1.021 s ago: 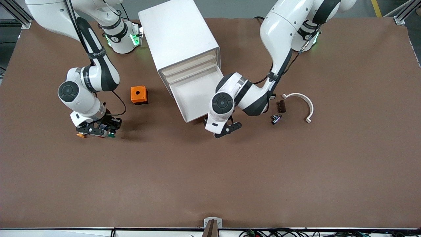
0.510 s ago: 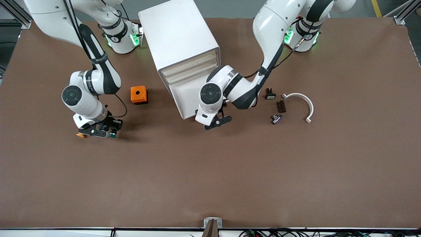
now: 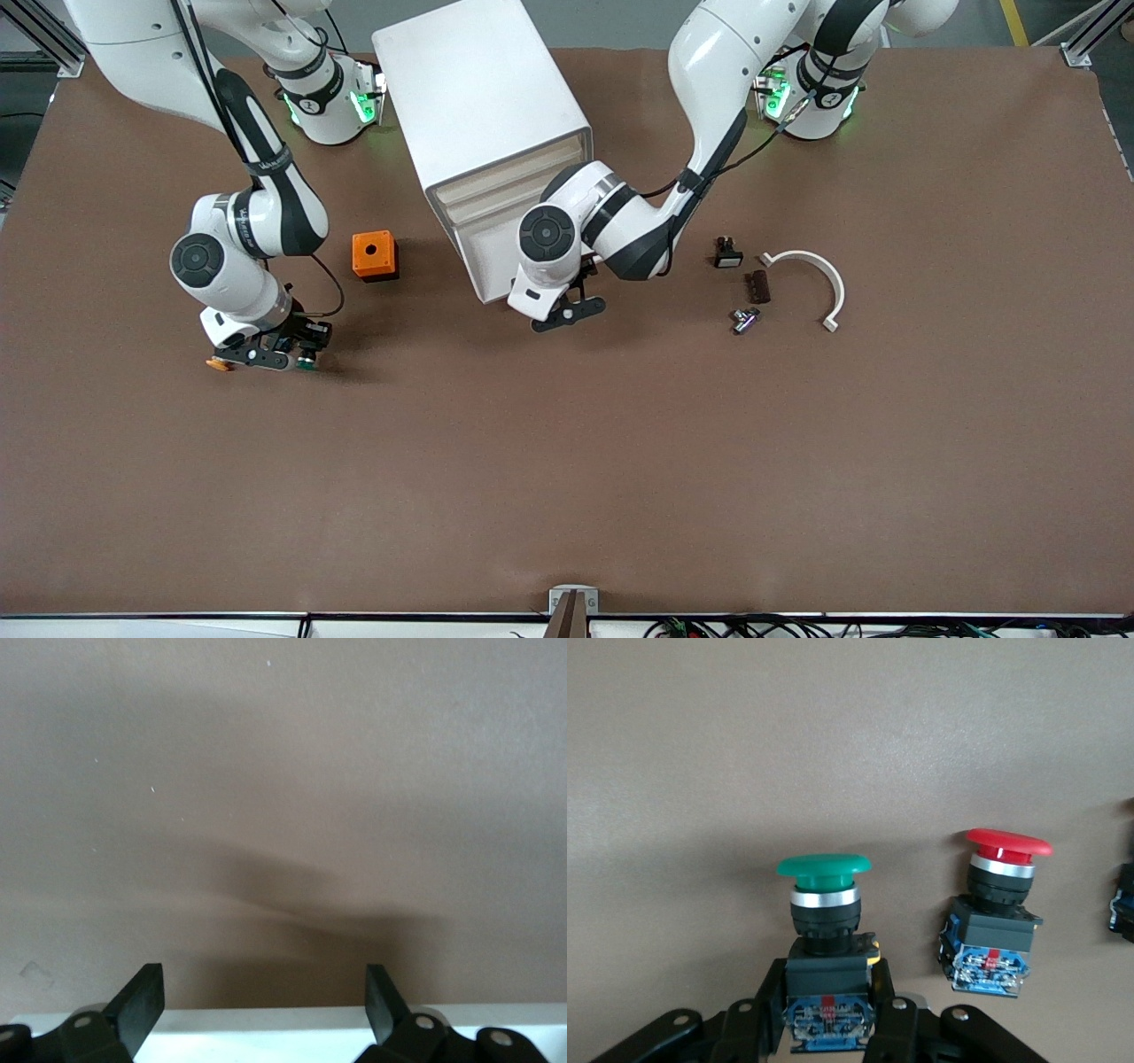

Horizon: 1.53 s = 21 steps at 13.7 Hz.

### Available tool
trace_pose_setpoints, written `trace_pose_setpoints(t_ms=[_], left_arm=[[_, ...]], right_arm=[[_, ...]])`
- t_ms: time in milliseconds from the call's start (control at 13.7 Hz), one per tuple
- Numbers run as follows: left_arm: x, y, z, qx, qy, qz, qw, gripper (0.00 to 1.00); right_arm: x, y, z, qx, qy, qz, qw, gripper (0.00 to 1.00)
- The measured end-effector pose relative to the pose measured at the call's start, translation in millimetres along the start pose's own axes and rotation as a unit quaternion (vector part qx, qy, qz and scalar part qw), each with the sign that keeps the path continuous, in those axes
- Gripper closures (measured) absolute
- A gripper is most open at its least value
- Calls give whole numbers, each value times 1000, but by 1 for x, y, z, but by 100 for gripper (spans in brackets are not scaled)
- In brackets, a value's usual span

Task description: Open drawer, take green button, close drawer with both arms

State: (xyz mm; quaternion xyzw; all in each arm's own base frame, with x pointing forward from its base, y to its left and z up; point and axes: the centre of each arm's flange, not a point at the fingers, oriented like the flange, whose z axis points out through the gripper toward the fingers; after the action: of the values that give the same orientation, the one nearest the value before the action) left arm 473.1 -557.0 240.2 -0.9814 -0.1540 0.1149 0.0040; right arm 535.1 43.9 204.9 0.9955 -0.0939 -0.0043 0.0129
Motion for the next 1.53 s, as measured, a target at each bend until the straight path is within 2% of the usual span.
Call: trace_pose_setpoints(t_ms=[292, 438, 729, 802, 1094, 1531], left_arm=[[-16, 4, 8, 2, -13, 10, 1000, 0], [-25, 7, 10, -3, -30, 9, 1000, 0], [-42, 12, 17, -12, -63, 4, 998, 0], [-45, 13, 19, -12, -69, 2, 998, 0], [-56, 14, 31, -10, -93, 0, 996, 0], [-72, 16, 51, -5, -125, -5, 992, 0]], right_arm=[[0, 1, 2, -1, -2, 1, 1000, 59], [0, 2, 2, -1, -2, 3, 1000, 44], [2, 6, 2, 0, -2, 8, 1000, 6], [3, 7, 1, -1, -3, 9, 1000, 0], [15, 5, -18, -7, -29, 10, 1000, 0], [47, 7, -114, -14, -74, 11, 997, 0]])
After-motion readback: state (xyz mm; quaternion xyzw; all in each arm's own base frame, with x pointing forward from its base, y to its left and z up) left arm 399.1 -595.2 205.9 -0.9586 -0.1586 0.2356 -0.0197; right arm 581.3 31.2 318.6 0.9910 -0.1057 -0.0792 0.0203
